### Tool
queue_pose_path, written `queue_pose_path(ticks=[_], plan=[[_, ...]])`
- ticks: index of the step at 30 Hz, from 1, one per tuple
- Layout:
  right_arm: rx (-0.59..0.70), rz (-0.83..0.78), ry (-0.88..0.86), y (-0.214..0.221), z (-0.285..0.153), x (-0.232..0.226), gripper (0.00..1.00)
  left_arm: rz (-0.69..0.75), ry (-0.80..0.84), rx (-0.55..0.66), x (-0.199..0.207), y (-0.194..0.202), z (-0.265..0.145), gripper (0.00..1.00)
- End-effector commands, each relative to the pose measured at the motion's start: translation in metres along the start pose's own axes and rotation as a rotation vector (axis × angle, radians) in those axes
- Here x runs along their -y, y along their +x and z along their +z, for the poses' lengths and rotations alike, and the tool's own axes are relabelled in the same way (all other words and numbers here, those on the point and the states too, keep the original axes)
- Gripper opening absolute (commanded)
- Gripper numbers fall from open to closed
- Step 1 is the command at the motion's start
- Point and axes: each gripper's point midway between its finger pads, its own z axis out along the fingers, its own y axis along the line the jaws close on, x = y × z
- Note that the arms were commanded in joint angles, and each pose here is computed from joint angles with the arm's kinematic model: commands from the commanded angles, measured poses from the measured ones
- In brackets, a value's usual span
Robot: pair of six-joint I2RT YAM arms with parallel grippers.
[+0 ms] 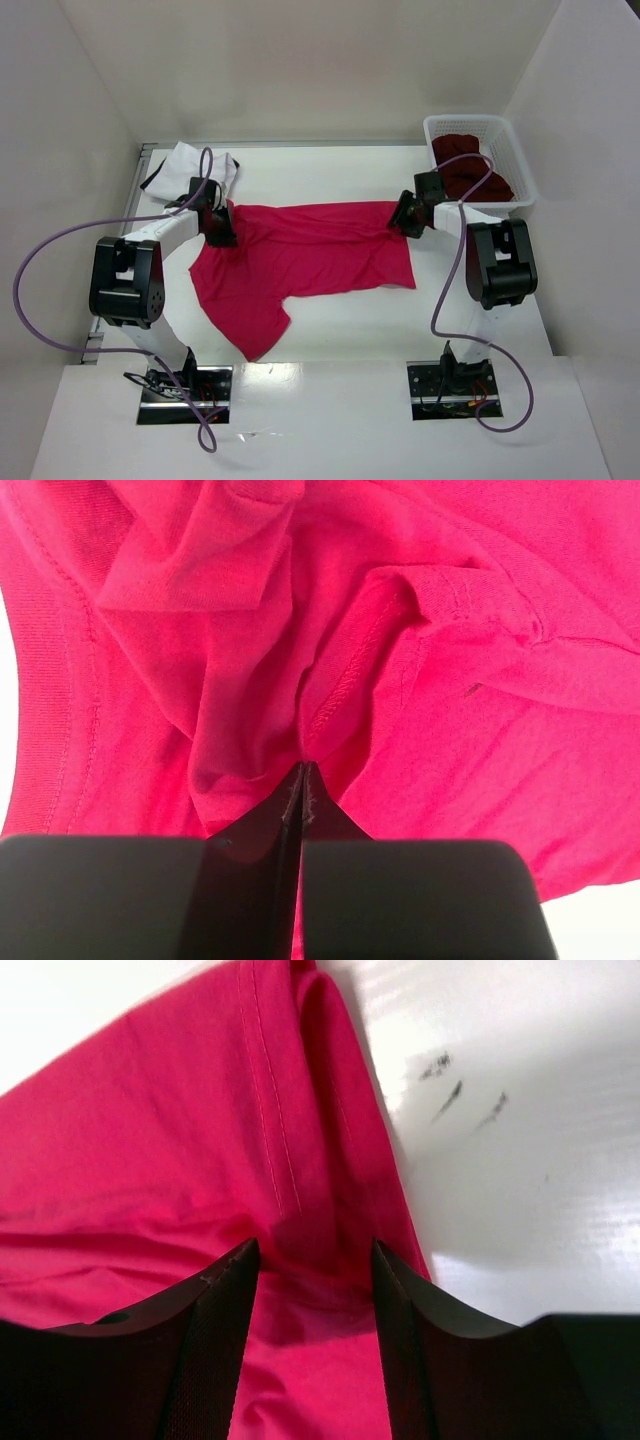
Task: Fold and stack the t-shirts
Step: Fold the flattened tshirt in 1/3 of the way
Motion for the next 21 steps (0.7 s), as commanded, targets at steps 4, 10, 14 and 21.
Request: queue_pose_path(ticks=[4,10,14,21], plan=[[0.042,-0.006,-0.041,-0.004,-0.032,-0.014,0.56,0.018,-0.014,0.019,-0.001,-0.005,-0.006,0.0],[0.033,0.014,-0.036,0.009,-0.037,-0.007,0.56,0.018,-0.004,0.015,0.001,-0.004,-0.006,0.0],[0.024,0.015,-0.03,0.015,-0.032,-0.002,0.56,0.009,-0.004,0.015,0.001,-0.004,-0.006,0.0],[0.002,0.019,-0.021,0.022,-0.016,0.0,0.49,0.012,0.002,0.032,0.004,-0.01,-0.01,0.0]])
